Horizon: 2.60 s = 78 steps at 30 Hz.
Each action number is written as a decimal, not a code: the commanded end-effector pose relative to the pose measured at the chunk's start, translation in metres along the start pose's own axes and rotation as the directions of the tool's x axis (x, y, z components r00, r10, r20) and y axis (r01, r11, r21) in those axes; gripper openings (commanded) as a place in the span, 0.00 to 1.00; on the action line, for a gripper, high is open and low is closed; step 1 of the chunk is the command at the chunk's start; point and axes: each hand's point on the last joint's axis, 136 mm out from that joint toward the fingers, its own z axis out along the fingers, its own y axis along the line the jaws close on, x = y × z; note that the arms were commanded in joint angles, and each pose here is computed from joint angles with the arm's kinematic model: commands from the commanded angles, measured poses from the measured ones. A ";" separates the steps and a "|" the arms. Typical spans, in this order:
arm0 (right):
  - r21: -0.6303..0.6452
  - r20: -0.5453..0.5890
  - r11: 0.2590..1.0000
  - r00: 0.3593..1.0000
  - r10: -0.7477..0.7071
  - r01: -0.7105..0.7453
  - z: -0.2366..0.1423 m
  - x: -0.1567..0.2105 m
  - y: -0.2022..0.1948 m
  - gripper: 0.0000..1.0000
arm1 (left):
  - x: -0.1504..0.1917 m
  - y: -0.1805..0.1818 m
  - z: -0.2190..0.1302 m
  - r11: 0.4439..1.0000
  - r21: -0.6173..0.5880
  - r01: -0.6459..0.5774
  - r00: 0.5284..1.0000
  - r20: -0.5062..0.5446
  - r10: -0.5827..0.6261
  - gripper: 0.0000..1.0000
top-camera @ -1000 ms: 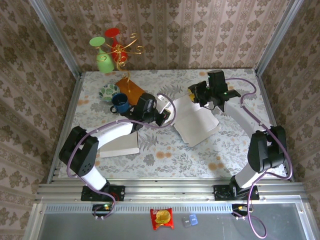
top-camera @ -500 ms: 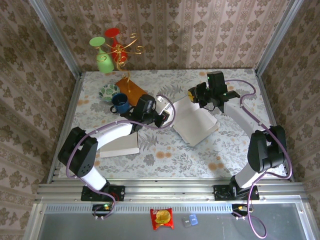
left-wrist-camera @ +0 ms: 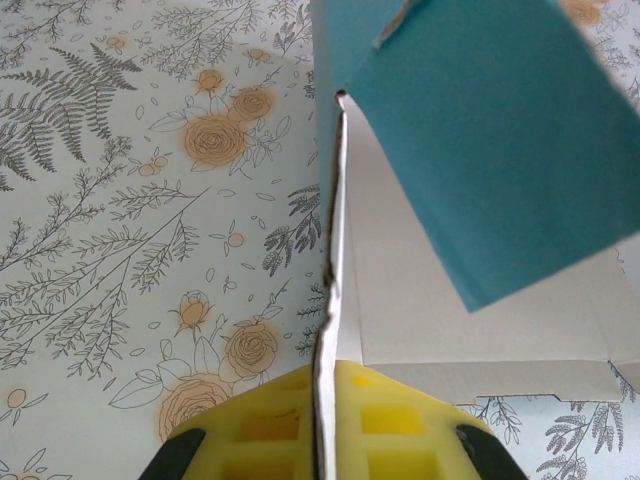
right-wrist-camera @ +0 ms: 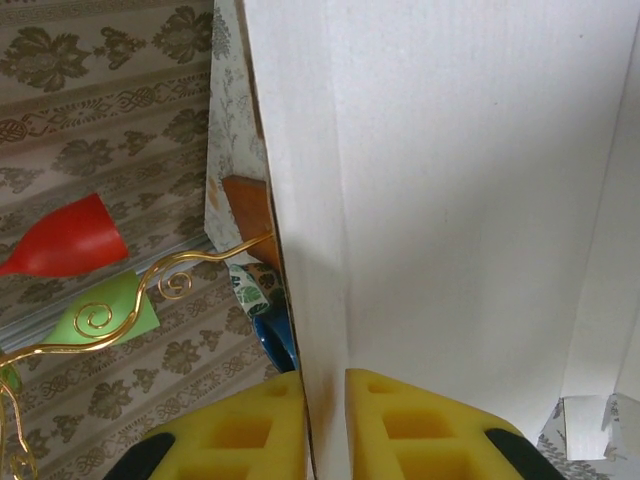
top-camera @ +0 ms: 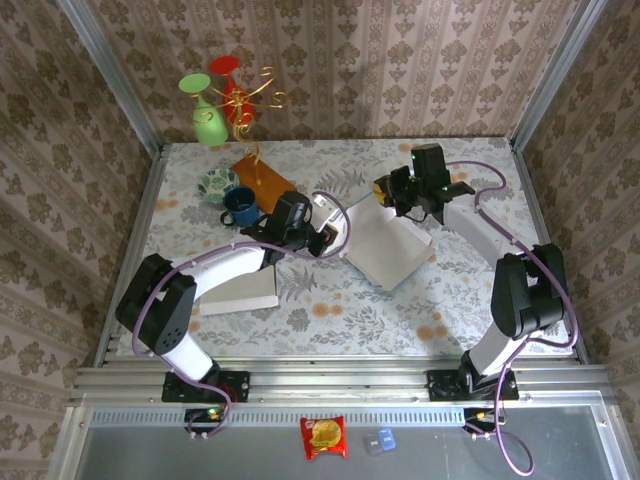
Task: Fold the paper box
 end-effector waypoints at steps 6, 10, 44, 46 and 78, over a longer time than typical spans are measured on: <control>0.019 -0.017 0.999 0.999 0.032 -0.032 0.012 -0.003 -0.015 0.19 | -0.012 -0.003 -0.010 1.000 0.000 -0.006 0.999 0.045 0.006 0.00; 0.016 -0.024 0.999 0.999 0.033 -0.033 0.014 -0.002 -0.013 0.19 | -0.010 -0.003 -0.010 1.000 0.003 -0.004 0.999 0.041 0.004 0.00; -0.505 0.128 0.863 0.990 0.058 0.015 0.023 -0.012 -0.013 0.00 | -0.004 0.022 -0.070 0.931 0.020 0.365 0.928 0.075 -0.365 0.42; -0.506 0.122 0.862 0.992 0.031 0.035 0.021 -0.007 -0.014 0.00 | 0.003 0.028 -0.068 0.925 -0.012 0.379 0.924 0.062 -0.377 0.39; -0.481 0.080 0.875 0.997 -0.020 0.056 0.027 0.005 -0.042 0.00 | 0.022 -0.001 0.027 0.993 0.099 0.057 0.998 0.009 -0.058 0.28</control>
